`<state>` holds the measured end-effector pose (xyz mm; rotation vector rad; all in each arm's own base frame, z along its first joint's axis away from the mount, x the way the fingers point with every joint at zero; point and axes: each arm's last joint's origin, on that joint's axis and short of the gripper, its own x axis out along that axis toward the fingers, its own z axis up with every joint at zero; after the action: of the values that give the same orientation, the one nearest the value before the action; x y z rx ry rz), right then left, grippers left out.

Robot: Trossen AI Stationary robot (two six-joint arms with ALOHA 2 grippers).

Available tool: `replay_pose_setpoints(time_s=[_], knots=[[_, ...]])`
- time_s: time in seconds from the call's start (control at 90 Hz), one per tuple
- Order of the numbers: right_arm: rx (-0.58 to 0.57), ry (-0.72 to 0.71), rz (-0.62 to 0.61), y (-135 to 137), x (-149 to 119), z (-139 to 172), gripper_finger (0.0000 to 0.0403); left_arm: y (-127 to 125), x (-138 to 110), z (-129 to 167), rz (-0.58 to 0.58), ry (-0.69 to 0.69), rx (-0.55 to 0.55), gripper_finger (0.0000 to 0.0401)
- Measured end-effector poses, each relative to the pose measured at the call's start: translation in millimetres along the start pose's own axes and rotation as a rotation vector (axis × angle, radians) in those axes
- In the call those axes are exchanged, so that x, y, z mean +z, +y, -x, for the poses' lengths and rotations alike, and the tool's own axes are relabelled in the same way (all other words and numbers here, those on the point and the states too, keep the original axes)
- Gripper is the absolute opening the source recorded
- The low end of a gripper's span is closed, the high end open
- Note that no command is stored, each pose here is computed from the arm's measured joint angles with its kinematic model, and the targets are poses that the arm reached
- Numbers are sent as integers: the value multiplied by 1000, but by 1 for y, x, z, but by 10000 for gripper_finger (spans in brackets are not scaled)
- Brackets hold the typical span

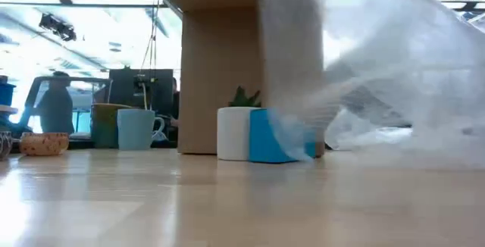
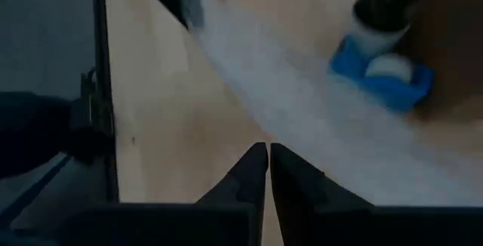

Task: Wrap mug
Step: Prepare the bubble wrap on the table

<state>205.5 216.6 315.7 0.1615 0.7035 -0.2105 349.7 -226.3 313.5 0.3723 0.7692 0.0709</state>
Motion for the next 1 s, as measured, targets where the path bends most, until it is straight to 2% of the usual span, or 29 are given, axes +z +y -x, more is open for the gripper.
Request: replay_pose_setpoints(time_s=[0.178, 0.267, 0.433, 0.567, 0.733, 0.911, 1.0], knots=[[4, -11, 37, -9, 9, 4, 10, 53, 25, 82, 4, -10, 1, 0], [2, -5, 69, -9, 9, 2, 26, 73, 31, 110, 20, -36, 26, 0], [43, 39, 48, -4, 7, -11, 72, 105, 38, 152, 77, -163, 103, 0], [65, 35, 72, 9, -4, -32, 117, 119, 38, 163, 151, -225, 123, 0], [39, -19, 147, 32, -25, -74, 157, 126, 46, 174, 231, -332, 130, 0], [0, -127, 195, 60, -48, -126, 166, 128, 54, 176, 259, -394, 136, 0], [-40, -140, 213, 65, -60, -145, 163, 128, 56, 175, 258, -407, 126, 0]])
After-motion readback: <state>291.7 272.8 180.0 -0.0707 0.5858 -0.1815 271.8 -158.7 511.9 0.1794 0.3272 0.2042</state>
